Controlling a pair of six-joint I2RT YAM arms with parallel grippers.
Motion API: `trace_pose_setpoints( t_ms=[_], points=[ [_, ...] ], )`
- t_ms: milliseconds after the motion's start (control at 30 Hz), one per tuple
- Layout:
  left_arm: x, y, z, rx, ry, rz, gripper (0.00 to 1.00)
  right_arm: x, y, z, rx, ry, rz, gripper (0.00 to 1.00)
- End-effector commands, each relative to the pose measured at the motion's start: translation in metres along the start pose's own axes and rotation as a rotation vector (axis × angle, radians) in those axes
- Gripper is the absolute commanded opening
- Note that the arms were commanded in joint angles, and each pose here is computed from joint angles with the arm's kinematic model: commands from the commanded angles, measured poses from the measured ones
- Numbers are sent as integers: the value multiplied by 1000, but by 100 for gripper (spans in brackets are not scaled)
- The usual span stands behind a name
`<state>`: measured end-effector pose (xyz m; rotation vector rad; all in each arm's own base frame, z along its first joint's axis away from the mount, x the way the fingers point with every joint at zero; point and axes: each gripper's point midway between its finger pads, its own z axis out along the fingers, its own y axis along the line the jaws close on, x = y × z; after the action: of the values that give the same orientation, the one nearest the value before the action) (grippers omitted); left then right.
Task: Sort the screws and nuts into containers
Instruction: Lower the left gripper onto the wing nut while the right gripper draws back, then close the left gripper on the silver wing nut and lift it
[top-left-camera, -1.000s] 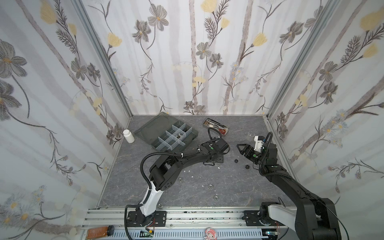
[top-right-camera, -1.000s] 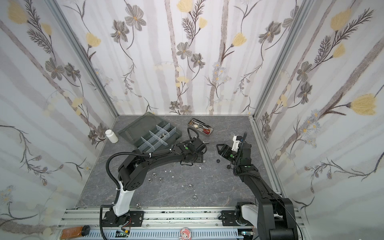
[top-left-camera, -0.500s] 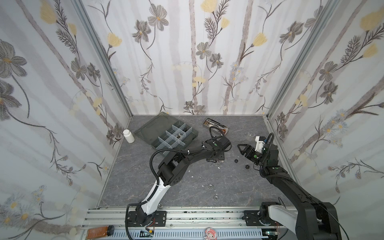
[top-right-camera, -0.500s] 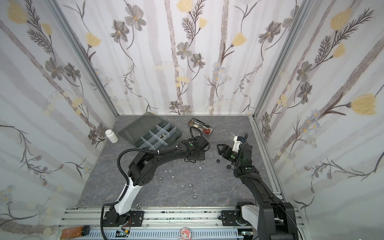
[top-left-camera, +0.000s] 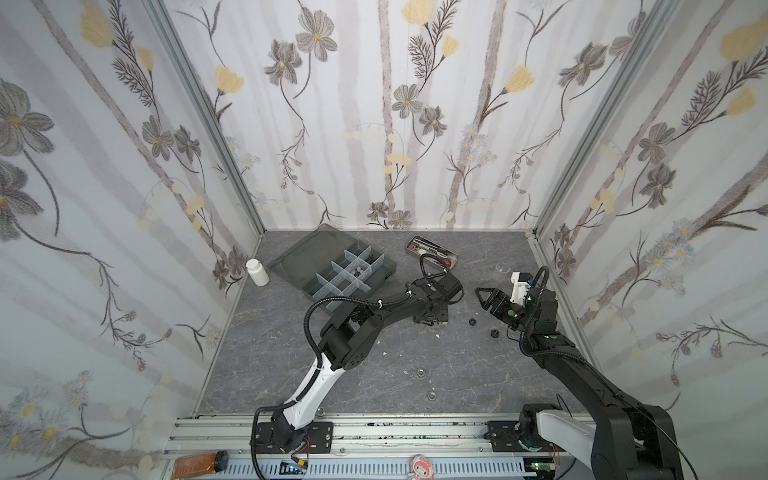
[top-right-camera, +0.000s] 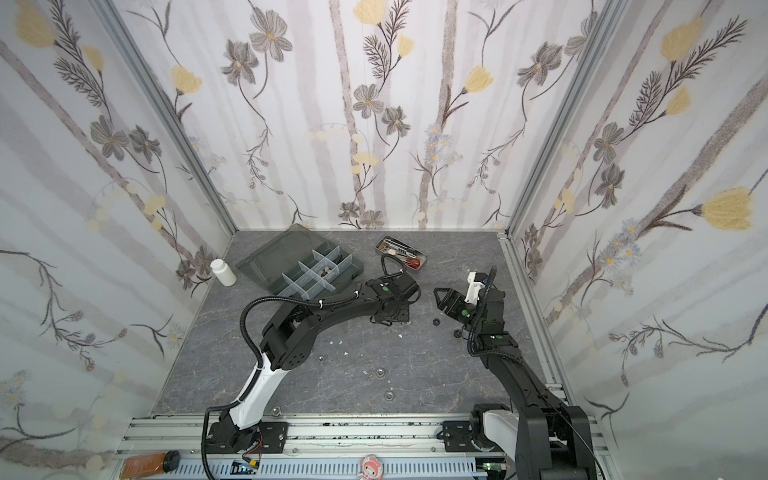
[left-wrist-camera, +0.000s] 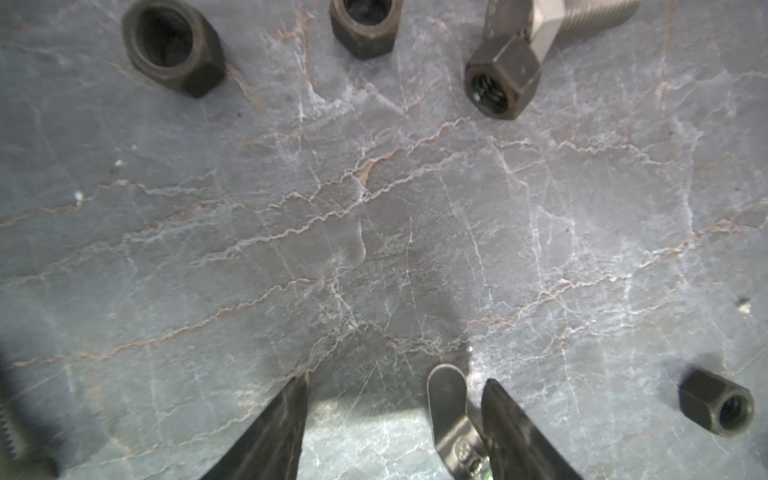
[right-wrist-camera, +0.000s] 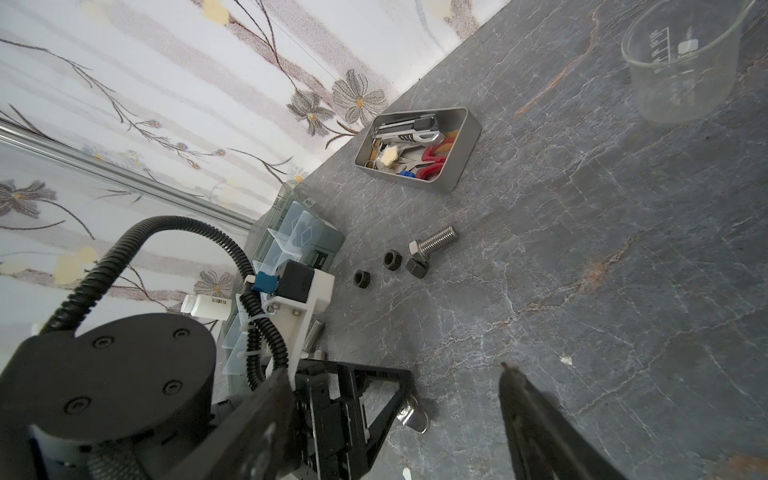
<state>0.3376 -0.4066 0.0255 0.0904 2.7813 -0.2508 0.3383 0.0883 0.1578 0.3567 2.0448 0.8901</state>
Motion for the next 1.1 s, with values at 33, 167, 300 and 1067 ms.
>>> trace_pose_setpoints(
  t_ms=[33,167,300,1067],
  points=[
    [6,-1,0,-15,12,24,66,-5,6,-1,-28,-23,-12,79],
    [13,-2,-1,-21,21,41,64,-5,7,-1,-29,-24,-12,79],
    [18,1,-2,-27,26,46,60,-6,7,-1,-30,-26,-14,79],
    [25,3,-3,-38,32,64,37,-5,7,-1,-35,-26,-11,79]
  ],
)
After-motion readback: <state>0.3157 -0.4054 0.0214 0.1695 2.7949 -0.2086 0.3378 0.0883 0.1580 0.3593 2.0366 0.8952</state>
